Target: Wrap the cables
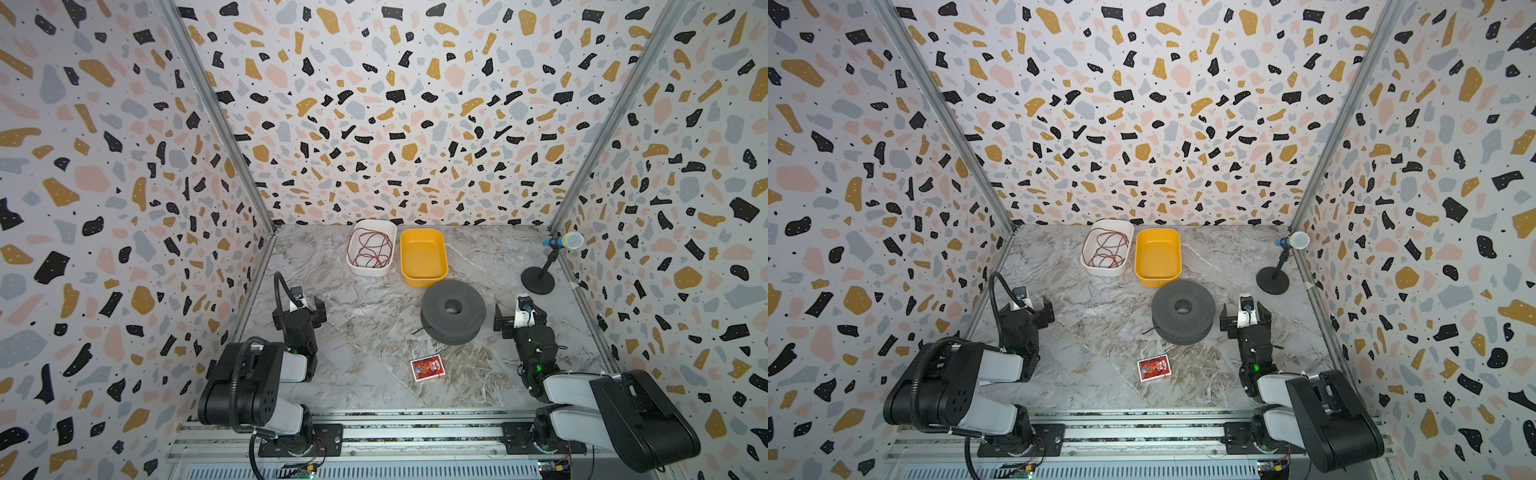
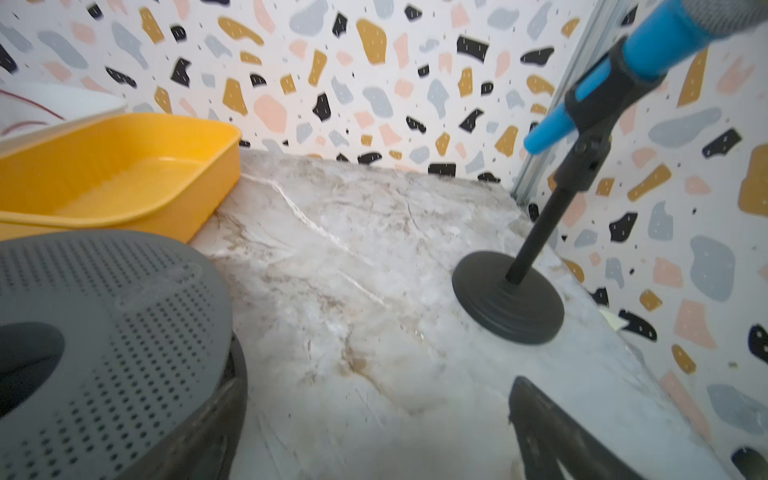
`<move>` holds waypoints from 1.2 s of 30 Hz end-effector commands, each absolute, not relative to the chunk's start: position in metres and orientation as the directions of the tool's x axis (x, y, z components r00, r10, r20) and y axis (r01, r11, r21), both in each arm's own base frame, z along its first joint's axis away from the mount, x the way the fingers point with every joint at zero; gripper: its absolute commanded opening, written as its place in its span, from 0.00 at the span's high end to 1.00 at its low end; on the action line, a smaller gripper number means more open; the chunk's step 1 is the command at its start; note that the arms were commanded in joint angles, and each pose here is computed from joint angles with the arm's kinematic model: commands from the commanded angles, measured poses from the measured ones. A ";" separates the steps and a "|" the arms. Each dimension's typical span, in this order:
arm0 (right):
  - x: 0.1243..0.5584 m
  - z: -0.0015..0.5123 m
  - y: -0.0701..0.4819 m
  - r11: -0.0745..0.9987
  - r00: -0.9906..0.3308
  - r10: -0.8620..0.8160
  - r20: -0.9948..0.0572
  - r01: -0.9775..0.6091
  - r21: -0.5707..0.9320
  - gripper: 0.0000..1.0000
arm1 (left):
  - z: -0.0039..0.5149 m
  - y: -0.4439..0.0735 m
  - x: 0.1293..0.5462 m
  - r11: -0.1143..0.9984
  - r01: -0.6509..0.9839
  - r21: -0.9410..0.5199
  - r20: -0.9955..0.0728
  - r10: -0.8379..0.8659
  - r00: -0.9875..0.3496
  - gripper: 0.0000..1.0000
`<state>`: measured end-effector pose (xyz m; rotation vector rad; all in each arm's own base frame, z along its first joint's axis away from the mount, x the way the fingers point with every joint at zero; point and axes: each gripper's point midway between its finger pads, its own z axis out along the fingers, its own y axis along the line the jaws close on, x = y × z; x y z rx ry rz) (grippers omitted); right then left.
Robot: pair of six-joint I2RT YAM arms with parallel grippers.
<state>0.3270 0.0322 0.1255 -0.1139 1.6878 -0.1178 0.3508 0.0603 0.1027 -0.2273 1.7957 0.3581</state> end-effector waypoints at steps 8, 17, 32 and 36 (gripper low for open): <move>0.369 0.122 0.013 0.998 -0.148 -0.064 -0.987 0.011 -0.066 0.01 | 0.134 0.072 0.353 0.902 -0.429 0.042 -0.993 -0.010 -0.118 0.00; 0.367 0.123 0.014 0.997 -0.142 -0.071 -0.987 0.014 -0.074 0.01 | 0.134 0.072 0.353 0.902 -0.429 0.041 -0.993 -0.011 -0.118 0.01; 0.369 0.123 0.014 0.997 -0.145 -0.072 -0.987 0.013 -0.074 0.01 | 0.134 0.072 0.353 0.903 -0.429 0.041 -0.993 -0.011 -0.117 0.01; 0.367 0.123 0.014 0.997 -0.143 -0.074 -0.987 0.011 -0.076 0.01 | 0.134 0.072 0.353 0.903 -0.428 0.043 -0.993 -0.010 -0.120 0.01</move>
